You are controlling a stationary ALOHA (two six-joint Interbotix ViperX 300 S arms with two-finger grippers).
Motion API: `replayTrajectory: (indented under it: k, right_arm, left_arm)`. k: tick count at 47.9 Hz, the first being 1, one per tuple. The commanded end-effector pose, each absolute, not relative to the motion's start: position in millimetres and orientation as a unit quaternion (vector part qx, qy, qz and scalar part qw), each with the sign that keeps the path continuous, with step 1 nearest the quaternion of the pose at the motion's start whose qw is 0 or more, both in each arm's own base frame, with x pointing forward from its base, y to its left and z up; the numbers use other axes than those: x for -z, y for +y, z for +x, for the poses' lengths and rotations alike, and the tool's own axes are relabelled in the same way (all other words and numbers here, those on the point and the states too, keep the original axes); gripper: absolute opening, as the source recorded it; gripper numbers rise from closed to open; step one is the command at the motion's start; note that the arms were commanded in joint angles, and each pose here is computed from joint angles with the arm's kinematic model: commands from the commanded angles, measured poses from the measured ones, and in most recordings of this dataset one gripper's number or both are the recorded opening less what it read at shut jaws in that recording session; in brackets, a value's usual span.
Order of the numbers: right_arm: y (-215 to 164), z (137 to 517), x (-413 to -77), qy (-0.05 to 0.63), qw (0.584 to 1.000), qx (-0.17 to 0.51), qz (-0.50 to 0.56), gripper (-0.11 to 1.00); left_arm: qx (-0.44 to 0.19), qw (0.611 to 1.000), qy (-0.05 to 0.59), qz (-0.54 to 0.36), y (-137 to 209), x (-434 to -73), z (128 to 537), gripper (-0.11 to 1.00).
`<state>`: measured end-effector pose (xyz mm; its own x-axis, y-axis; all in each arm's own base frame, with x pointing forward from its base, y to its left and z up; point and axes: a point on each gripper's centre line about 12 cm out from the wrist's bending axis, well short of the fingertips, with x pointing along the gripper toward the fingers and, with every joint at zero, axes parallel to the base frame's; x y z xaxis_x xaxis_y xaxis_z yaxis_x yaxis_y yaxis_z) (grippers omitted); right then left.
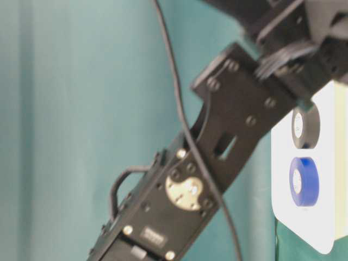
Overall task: Put the tape into the white case with the left arm.
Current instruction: 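Reach the left gripper over to the red-orange tape roll, then lower the left gripper and close it on the red tape's rim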
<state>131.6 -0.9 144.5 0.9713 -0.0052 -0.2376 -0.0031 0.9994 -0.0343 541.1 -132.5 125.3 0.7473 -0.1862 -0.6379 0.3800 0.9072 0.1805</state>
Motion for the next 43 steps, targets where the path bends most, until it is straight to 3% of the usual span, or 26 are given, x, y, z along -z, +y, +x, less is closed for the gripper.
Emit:
replayTrajectory:
  k: [1, 43]
  right_arm:
    - [-1.1, 133.3, -147.8, 0.116, 0.993, 0.001, -0.017, -0.09]
    - [-1.1, 133.3, -147.6, 0.117, 0.993, 0.001, -0.017, -0.09]
  left_arm:
    - [0.153, 0.930, 0.298, 0.149, -136.6, -144.8, 550.6, 0.92]
    - [0.155, 0.923, 0.319, 0.150, -141.3, -123.3, 568.9, 0.90]
